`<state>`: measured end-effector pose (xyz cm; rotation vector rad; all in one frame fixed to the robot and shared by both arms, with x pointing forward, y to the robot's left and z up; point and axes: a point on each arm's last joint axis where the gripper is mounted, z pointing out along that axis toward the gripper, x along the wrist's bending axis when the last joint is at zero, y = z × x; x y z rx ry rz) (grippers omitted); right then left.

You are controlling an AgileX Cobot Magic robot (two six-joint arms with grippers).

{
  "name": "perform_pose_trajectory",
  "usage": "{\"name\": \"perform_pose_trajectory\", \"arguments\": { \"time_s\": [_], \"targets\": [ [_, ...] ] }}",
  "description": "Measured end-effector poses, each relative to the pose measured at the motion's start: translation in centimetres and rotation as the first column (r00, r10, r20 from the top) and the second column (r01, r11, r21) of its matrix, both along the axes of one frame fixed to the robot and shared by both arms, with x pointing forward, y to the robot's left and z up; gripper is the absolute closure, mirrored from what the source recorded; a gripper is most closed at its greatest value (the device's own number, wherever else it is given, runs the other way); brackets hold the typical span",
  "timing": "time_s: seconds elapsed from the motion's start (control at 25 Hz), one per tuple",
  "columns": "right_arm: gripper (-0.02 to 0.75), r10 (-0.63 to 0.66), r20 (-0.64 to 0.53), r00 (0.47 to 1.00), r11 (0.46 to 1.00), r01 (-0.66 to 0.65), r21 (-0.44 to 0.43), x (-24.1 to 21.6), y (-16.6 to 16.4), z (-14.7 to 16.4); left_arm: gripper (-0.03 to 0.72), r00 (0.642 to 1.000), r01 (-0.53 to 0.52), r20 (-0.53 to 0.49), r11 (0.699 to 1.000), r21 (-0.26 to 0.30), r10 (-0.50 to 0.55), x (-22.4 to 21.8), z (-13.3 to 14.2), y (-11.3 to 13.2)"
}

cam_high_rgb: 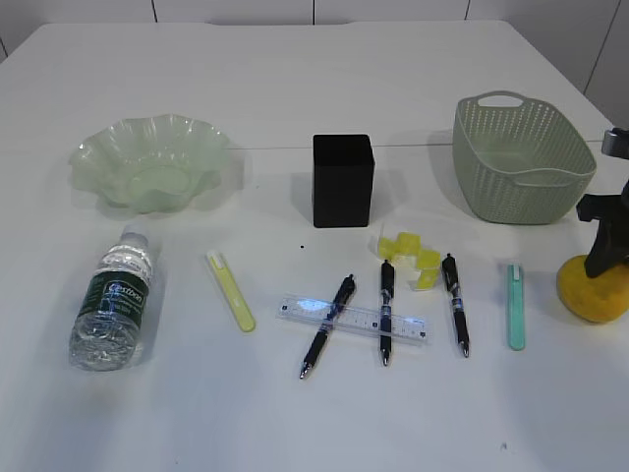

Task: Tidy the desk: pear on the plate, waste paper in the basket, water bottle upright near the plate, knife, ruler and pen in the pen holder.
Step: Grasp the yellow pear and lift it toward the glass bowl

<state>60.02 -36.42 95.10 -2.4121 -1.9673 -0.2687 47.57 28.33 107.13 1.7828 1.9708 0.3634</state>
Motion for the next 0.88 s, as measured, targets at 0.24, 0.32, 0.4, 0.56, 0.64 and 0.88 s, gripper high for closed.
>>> {"name": "perform_pose_trajectory", "arguments": {
  "time_s": [0.24,0.32,0.4,0.56,0.64,0.88],
  "targets": [
    [0.458,-0.003,0.009,1.0,1.0,0.003,0.017,0.0,0.2,0.2,0.293,1.0,0.0,0.0,1.0,0.0,0.0,0.0,0.0,0.0],
    [0.47,0.004,0.022,1.0,1.0,-0.004,0.024,-0.1,0.3,0.7,0.293,1.0,0.0,0.0,1.0,0.0,0.0,0.0,0.0,0.0],
    [0.477,0.009,0.05,0.999,1.0,-0.01,0.029,-0.2,0.4,1.7,0.293,1.0,0.0,0.0,1.0,0.0,0.0,0.0,0.0,0.0],
    [0.48,0.019,0.073,0.997,0.999,-0.022,0.034,-0.6,0.6,3.1,0.293,1.0,0.0,0.002,1.0,0.0,0.0,0.0,0.0,0.0],
    [0.482,0.029,0.076,0.997,0.998,-0.034,0.056,-0.9,0.9,3.6,0.293,1.0,0.01,0.003,1.0,0.006,-0.01,0.0,0.0,0.0],
    [0.483,0.058,0.171,0.984,0.983,-0.086,0.163,-2.0,2.5,7.2,0.293,0.997,0.071,0.009,0.997,0.029,-0.072,0.0,0.0,-0.2]
  ]
}}
